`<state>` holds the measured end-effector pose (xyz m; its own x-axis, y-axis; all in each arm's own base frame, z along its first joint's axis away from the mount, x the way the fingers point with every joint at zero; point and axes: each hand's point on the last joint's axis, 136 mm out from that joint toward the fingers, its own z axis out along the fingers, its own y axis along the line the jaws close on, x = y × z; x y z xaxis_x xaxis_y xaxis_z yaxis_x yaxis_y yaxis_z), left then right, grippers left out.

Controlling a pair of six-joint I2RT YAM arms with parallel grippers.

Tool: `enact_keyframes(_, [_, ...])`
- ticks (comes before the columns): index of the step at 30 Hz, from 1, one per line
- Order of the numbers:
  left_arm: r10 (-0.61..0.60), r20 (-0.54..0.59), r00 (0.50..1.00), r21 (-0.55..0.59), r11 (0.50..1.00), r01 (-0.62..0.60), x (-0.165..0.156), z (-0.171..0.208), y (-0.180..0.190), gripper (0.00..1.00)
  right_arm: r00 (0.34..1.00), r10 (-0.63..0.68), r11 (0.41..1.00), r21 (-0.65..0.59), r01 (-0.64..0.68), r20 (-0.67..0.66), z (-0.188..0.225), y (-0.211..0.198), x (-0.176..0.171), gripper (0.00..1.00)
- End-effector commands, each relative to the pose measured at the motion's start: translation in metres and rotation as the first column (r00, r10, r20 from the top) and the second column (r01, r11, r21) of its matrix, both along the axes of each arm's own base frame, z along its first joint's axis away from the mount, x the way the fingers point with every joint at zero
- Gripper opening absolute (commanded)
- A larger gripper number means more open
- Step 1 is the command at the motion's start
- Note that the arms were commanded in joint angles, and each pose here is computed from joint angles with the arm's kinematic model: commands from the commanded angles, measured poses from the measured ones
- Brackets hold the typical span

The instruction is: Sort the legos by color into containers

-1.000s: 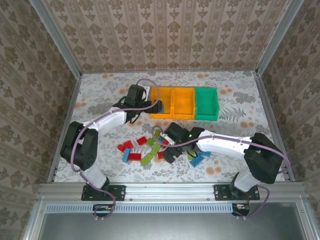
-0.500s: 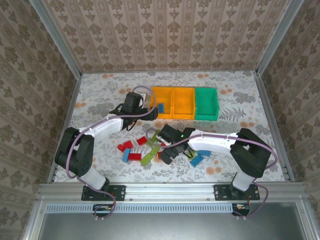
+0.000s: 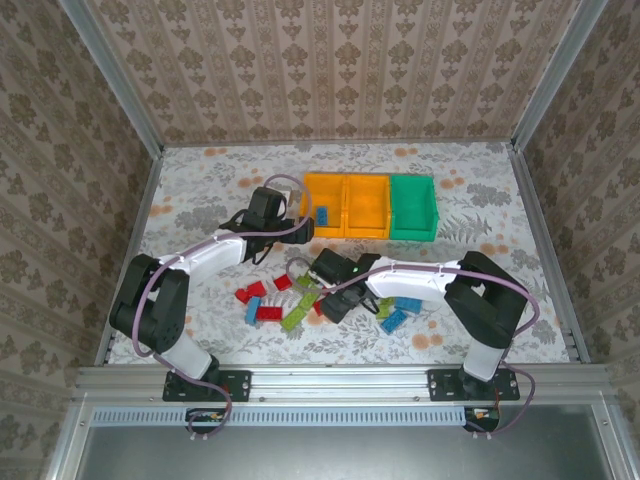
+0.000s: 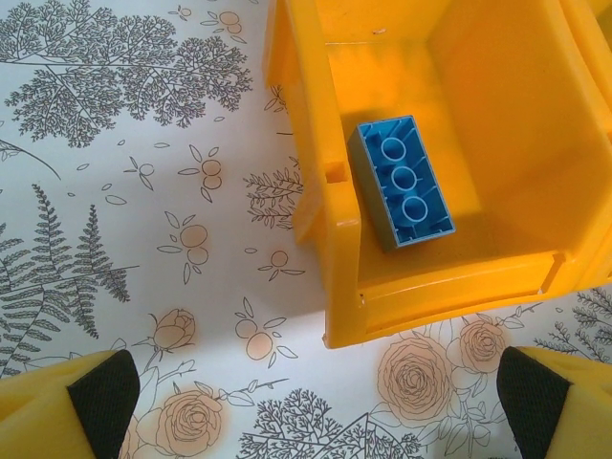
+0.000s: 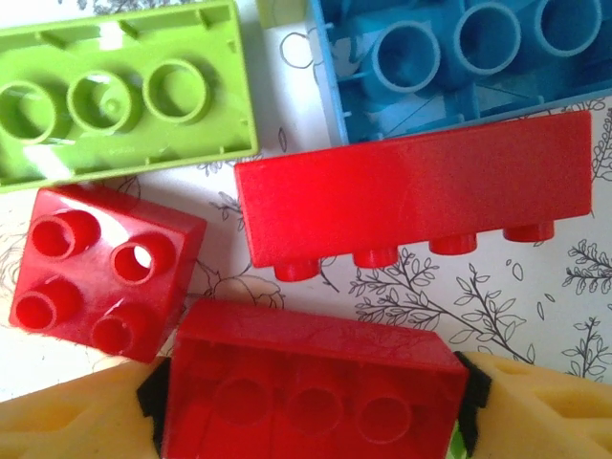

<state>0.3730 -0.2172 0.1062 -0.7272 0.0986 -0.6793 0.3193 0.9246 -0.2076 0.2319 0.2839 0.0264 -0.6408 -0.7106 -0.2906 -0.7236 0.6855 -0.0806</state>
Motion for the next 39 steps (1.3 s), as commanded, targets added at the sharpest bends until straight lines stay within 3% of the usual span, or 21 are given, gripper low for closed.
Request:
enact_keyframes(1, [0.031,0.009,0.999,-0.005,0.999,-0.031,-0.002,0.006,0.008,1.0,1.0,0.004,0.998,-0.055,-0.005,-0.013,-0.003,-0.006,-0.001,0.74])
enact_keyframes(7, [0.034,0.011,0.999,-0.003,0.999,-0.034,-0.005,0.007,0.011,1.0,1.0,-0.006,1.0,-0.028,0.005,-0.013,0.003,-0.005,-0.002,0.61])
enact_keyframes(16, [0.034,0.01,0.999,0.007,0.999,-0.034,-0.01,0.007,0.014,1.0,0.995,-0.085,0.985,0.153,0.076,0.053,0.055,-0.011,0.018,0.61])
enact_keyframes(21, [0.02,0.021,1.0,0.021,1.0,-0.02,-0.014,0.01,0.013,1.0,0.975,-0.196,0.963,0.209,0.171,0.105,0.082,-0.042,0.046,0.61])
enact_keyframes(24, [-0.008,0.026,1.0,0.046,0.999,0.007,-0.02,0.01,0.009,1.0,0.922,-0.362,0.913,0.254,0.32,0.136,0.095,-0.082,0.08,0.62])
enact_keyframes(29, [-0.139,0.044,0.989,0.109,0.985,0.133,-0.043,0.006,-0.012,1.0,0.768,-0.621,0.771,0.3,0.562,0.156,0.106,-0.154,0.137,0.61])
enact_keyframes(35, [-0.341,0.062,0.938,0.173,0.929,0.326,-0.078,0.0,-0.044,1.0,0.644,-0.751,0.658,0.257,0.708,0.149,0.093,-0.204,0.178,0.61])
enact_keyframes(39, [-0.451,0.048,0.891,0.158,0.884,0.439,-0.101,-0.007,-0.065,0.99,0.608,-0.786,0.615,0.235,0.753,0.111,0.076,-0.217,0.195,0.62])
